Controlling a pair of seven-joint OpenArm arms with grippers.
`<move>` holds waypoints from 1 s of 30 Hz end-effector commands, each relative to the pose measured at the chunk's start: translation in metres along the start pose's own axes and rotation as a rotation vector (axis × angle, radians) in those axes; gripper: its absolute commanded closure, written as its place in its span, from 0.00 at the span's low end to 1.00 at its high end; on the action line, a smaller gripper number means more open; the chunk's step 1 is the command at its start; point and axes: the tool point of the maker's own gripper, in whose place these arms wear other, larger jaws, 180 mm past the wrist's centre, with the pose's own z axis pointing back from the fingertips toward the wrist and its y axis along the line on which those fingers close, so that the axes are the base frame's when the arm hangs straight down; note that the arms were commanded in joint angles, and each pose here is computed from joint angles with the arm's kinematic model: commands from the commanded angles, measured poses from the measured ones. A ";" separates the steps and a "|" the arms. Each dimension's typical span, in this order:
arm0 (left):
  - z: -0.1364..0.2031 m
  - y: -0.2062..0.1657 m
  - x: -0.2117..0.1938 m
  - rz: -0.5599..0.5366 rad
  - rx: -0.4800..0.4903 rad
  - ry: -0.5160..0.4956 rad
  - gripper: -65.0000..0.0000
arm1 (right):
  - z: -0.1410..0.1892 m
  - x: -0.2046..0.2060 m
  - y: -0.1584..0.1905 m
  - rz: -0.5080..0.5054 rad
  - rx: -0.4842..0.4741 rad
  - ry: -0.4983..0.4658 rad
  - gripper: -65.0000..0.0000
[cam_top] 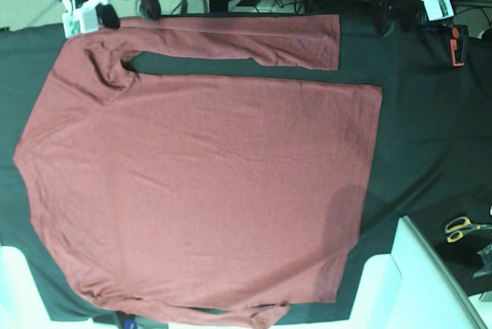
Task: Fold the T-shirt properly
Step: 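Grasp the shoulder edge of the red shirt with both grippers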
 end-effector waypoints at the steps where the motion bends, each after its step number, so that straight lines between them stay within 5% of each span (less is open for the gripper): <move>1: -0.001 -0.002 0.008 0.007 -0.012 -0.032 0.47 | 0.003 0.006 0.002 0.000 0.010 -0.026 0.30; 6: -0.012 0.003 0.004 0.028 0.007 -0.036 0.43 | -0.001 0.011 0.001 0.009 0.012 -0.039 0.30; 9: -0.013 -0.004 0.002 0.034 -0.017 -0.032 0.24 | -0.001 0.012 0.001 0.011 0.011 -0.042 0.30; 11: -0.015 -0.026 0.000 0.048 -0.114 -0.023 0.18 | -0.003 0.016 0.000 0.015 0.013 -0.050 0.30; 18: -0.025 -0.064 -0.023 0.086 -0.241 0.030 0.33 | -0.005 0.018 0.000 0.017 0.013 -0.056 0.30; 30: -0.050 -0.097 -0.058 0.139 -0.268 0.206 0.33 | -0.004 0.018 -0.001 0.018 0.011 -0.056 0.30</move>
